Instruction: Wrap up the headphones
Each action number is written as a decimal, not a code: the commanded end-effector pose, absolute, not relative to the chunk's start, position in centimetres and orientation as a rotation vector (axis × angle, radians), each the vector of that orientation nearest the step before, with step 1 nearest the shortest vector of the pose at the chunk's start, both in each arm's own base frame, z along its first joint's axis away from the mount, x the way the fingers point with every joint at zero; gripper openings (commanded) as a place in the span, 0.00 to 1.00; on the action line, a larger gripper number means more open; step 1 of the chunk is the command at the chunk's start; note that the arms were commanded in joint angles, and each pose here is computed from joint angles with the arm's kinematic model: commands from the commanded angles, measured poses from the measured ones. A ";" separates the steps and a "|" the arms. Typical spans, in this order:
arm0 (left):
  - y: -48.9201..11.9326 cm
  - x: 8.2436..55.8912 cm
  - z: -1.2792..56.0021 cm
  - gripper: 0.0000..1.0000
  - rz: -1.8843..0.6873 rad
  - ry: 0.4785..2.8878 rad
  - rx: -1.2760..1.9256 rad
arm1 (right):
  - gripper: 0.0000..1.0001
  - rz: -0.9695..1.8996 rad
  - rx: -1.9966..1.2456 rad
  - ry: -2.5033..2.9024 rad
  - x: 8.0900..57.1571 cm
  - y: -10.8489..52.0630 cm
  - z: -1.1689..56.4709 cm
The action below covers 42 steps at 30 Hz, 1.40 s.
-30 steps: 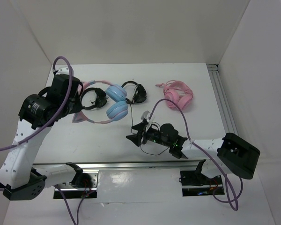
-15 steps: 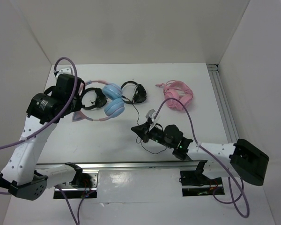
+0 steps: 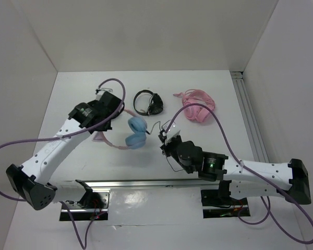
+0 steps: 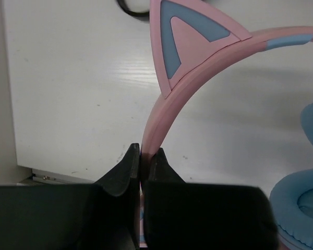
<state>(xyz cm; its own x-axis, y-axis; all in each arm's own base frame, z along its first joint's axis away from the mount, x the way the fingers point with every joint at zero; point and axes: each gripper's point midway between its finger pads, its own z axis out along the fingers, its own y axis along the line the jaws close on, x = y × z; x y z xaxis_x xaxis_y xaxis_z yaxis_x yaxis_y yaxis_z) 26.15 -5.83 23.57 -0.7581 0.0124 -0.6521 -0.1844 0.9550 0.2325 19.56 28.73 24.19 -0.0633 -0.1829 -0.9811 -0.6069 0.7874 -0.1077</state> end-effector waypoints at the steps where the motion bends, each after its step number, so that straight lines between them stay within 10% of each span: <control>1: -12.5 25.4 21.9 0.00 0.118 2.471 0.162 | 0.00 0.076 -0.513 1.607 21.2 23.7 27.3; 17: -22.6 15.0 21.0 0.00 -0.322 2.431 0.837 | 0.00 0.080 -0.500 1.475 25.8 21.6 30.7; 42: -22.5 18.0 32.6 0.00 -0.455 2.037 0.653 | 0.00 0.474 -0.845 1.597 25.5 28.7 22.3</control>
